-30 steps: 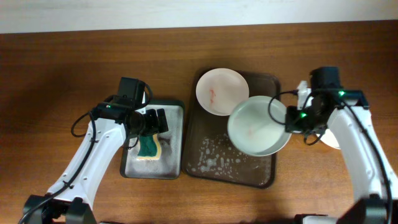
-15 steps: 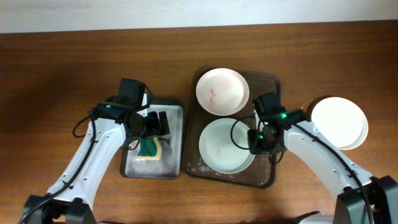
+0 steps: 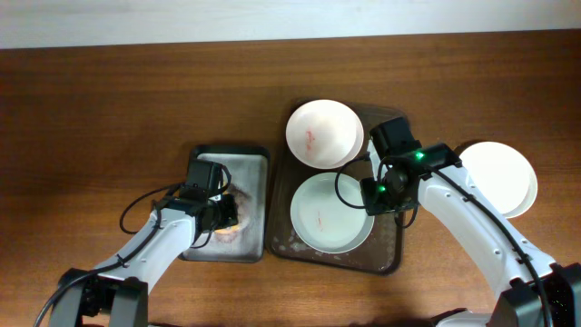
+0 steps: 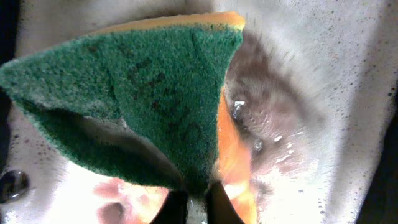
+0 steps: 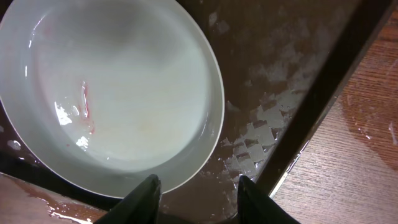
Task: Clean dirty plates on tray and stack at the side
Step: 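Pick up the sponge from the soapy tray with left gripper, then scrub the pale plate with the sponge while right gripper holds it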
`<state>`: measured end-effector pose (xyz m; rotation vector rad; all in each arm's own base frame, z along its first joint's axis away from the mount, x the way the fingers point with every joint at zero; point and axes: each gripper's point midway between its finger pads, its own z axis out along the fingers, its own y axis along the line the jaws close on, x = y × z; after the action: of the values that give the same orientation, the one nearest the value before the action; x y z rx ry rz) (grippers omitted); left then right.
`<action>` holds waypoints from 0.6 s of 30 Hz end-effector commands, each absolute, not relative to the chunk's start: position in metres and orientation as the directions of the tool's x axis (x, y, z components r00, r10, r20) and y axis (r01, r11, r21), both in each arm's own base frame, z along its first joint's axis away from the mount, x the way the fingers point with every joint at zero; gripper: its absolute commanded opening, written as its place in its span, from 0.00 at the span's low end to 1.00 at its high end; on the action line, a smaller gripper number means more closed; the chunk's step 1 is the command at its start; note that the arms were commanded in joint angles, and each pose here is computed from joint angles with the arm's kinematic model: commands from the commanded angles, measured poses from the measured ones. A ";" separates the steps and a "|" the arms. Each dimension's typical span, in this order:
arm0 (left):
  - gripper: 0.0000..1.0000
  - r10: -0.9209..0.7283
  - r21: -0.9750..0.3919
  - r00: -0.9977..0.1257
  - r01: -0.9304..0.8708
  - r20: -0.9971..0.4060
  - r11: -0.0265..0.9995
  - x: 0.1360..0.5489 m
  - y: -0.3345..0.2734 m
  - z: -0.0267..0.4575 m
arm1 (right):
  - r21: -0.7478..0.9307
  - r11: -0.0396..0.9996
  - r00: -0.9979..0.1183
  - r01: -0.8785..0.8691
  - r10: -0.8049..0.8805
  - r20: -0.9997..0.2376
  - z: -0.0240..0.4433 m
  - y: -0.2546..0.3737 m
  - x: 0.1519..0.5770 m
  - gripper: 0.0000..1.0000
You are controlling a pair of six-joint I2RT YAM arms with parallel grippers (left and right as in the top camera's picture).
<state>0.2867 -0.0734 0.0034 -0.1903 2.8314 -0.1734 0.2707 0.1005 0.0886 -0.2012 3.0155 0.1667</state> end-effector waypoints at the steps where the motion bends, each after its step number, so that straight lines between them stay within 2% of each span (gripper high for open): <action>1: 0.00 -0.136 -0.100 -0.970 -0.117 -0.204 0.988 0.271 -0.070 -0.014 | 0.099 0.987 -0.983 -0.123 -0.108 -0.146 0.096 0.101 0.275 0.44; 4: 0.00 -0.107 -0.098 -0.973 -0.089 -0.203 0.991 0.293 -0.077 0.024 | 0.088 0.995 -0.988 -0.053 -0.039 -0.153 0.092 0.089 0.285 0.47; 7: 0.00 -0.024 -0.095 -0.967 0.000 -0.255 0.995 0.323 -0.091 0.087 | 0.157 0.986 -0.996 -0.050 -0.037 -0.086 0.075 0.084 0.286 0.50; 8: 0.00 -0.001 -0.120 -0.956 0.036 -0.294 0.992 0.336 -0.103 0.114 | 0.230 0.968 -0.995 -0.100 -0.091 -0.052 0.066 0.095 0.284 0.49; 9: 0.00 0.008 -0.152 -0.949 0.059 -0.316 0.987 0.341 -0.114 0.129 | 0.234 0.967 -0.995 -0.100 -0.098 -0.022 0.057 0.096 0.282 0.49; 12: 0.00 0.036 -0.317 -0.942 0.148 -0.334 0.937 0.342 -0.154 0.151 | 0.219 0.972 -0.994 -0.080 -0.093 0.051 0.030 0.095 0.282 0.44; 13: 0.00 0.050 -0.334 -0.942 0.167 -0.331 0.928 0.340 -0.162 0.151 | 0.218 0.973 -0.994 -0.078 -0.093 0.060 0.023 0.095 0.283 0.44; 14: 0.00 0.067 -0.333 -0.941 0.183 -0.331 0.925 0.337 -0.168 0.151 | 0.216 0.974 -0.994 -0.072 -0.089 0.070 0.014 0.096 0.285 0.40; 15: 0.00 0.088 -0.333 -0.940 0.203 -0.331 0.921 0.333 -0.175 0.150 | 0.216 0.974 -0.993 -0.067 -0.086 0.079 0.007 0.096 0.287 0.31; 16: 0.00 0.128 -0.328 -0.936 0.240 -0.328 0.913 0.327 -0.189 0.147 | 0.215 0.975 -0.993 -0.063 -0.084 0.088 -0.001 0.096 0.288 0.16; 17: 0.00 0.150 -0.319 -0.933 0.258 -0.326 0.912 0.324 -0.196 0.144 | 0.214 0.975 -0.992 -0.062 -0.084 0.092 -0.002 0.096 0.288 0.06; 18: 0.00 0.178 -0.298 -0.931 0.277 -0.319 0.914 0.320 -0.203 0.137 | 0.214 0.975 -0.993 -0.061 -0.082 0.090 -0.003 0.096 0.289 0.04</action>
<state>0.3303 -0.1778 0.1425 0.2151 2.7870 -0.4757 0.2868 0.0961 0.0018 -0.1218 3.2137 0.3428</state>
